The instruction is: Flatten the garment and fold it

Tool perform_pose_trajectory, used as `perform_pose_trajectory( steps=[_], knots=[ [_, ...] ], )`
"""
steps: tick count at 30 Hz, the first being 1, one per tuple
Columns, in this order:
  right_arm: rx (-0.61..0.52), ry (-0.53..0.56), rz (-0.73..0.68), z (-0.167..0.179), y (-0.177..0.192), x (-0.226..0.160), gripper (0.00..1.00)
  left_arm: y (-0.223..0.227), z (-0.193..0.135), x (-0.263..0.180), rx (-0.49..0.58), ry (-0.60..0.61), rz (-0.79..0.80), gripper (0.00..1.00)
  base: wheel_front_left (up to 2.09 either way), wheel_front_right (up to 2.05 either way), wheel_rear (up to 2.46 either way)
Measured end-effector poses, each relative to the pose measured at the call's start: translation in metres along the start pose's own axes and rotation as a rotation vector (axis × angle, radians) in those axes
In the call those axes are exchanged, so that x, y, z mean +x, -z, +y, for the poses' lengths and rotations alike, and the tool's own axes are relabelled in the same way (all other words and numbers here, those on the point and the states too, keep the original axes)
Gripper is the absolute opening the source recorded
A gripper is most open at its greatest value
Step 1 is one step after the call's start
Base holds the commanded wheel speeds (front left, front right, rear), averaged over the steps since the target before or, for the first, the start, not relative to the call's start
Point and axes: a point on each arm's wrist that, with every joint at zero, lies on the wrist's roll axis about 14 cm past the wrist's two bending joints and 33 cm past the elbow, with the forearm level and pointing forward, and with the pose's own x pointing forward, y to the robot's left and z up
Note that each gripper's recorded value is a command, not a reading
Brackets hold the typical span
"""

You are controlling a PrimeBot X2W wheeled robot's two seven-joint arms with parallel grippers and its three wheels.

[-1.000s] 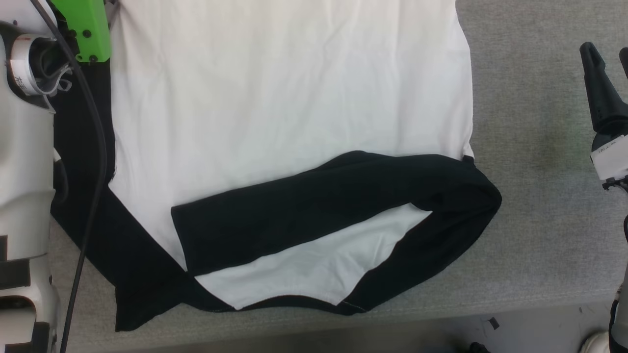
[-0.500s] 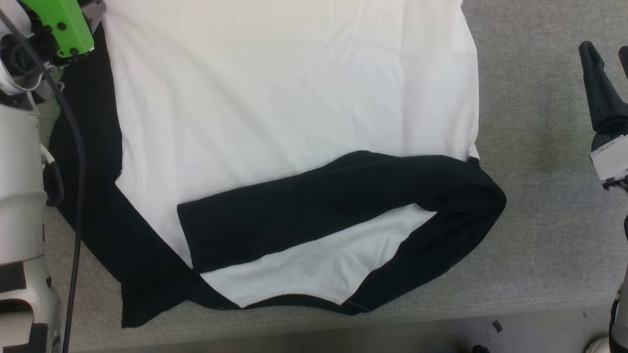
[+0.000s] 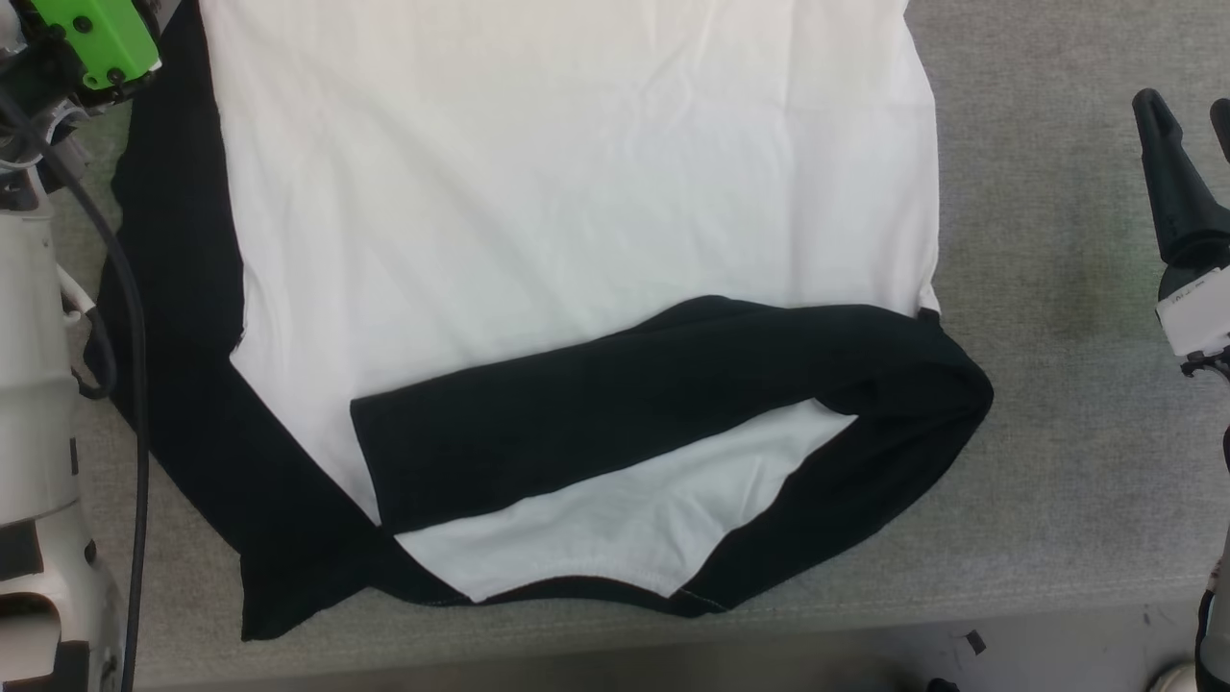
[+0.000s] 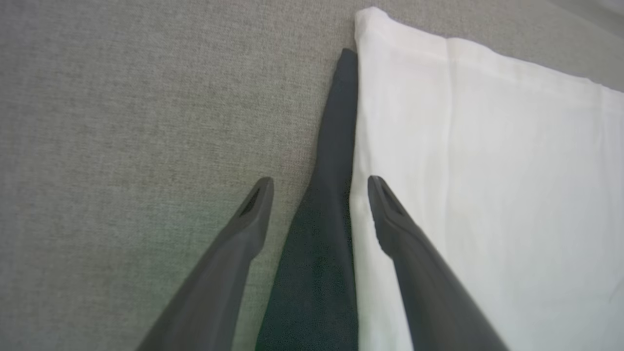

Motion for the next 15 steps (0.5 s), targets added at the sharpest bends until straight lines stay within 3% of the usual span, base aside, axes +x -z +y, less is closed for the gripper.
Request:
perform_pose_trajectory(
  steps=[8, 15],
  knots=[
    [0.001, -0.009, 0.02, 0.003, 0.008, 0.005, 1.0, 0.023, 0.018, 0.006, 0.114, -0.094, 0.097, 1.0, 0.0, 0.0, 0.0],
    [0.0, -0.003, 0.029, 0.001, 0.012, 0.007, 1.0, 0.035, 0.012, 0.013, 0.091, -0.056, 0.141, 1.0, 0.0, 0.0, 0.0]
  ],
)
